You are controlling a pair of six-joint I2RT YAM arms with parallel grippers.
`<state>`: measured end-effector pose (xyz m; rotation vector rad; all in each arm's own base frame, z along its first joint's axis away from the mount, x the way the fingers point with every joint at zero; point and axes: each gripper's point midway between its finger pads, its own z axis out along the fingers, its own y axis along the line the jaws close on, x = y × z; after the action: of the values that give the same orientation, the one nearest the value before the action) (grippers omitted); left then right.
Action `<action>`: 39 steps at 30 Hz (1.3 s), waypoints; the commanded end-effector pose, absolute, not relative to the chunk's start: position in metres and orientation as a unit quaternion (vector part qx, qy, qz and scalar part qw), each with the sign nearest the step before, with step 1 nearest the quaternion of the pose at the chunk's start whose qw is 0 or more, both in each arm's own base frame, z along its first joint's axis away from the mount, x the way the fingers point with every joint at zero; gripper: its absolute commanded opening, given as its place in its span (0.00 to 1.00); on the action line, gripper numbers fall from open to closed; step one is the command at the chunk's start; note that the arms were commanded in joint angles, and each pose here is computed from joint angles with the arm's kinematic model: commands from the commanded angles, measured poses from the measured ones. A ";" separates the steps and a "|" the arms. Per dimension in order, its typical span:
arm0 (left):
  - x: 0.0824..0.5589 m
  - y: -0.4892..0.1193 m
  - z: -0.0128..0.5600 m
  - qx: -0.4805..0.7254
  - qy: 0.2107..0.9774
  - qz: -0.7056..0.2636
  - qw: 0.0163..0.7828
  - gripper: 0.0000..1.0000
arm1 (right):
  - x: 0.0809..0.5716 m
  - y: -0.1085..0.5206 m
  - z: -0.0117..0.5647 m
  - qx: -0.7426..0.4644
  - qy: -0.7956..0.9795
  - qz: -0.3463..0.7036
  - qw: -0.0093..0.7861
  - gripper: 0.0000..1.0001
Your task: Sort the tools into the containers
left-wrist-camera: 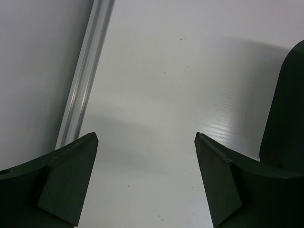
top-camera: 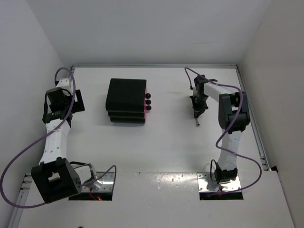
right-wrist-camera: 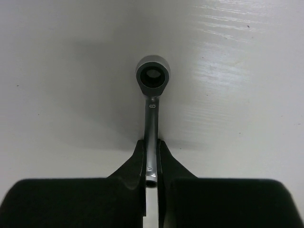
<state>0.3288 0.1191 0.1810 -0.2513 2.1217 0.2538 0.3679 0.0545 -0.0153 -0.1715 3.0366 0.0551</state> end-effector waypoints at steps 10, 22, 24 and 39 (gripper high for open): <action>0.340 0.126 0.168 -0.105 0.874 0.099 0.464 0.90 | 0.412 0.135 0.164 -0.152 0.927 0.226 0.259 0.00; 0.358 0.091 0.118 -0.032 0.913 0.025 0.405 0.88 | 0.435 0.283 0.295 -0.265 0.802 0.389 0.366 0.00; 0.357 0.086 0.114 -0.027 0.915 0.022 0.401 0.88 | 0.435 0.312 0.291 -0.286 0.794 0.395 0.363 0.00; 0.366 0.071 0.095 0.007 0.925 0.016 0.380 0.88 | 0.441 0.403 0.252 -0.389 0.776 0.285 0.408 0.00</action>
<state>0.3535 0.0733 0.0856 -0.0089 2.4102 0.0365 0.4263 0.4032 0.2259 -0.9529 2.0721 0.8345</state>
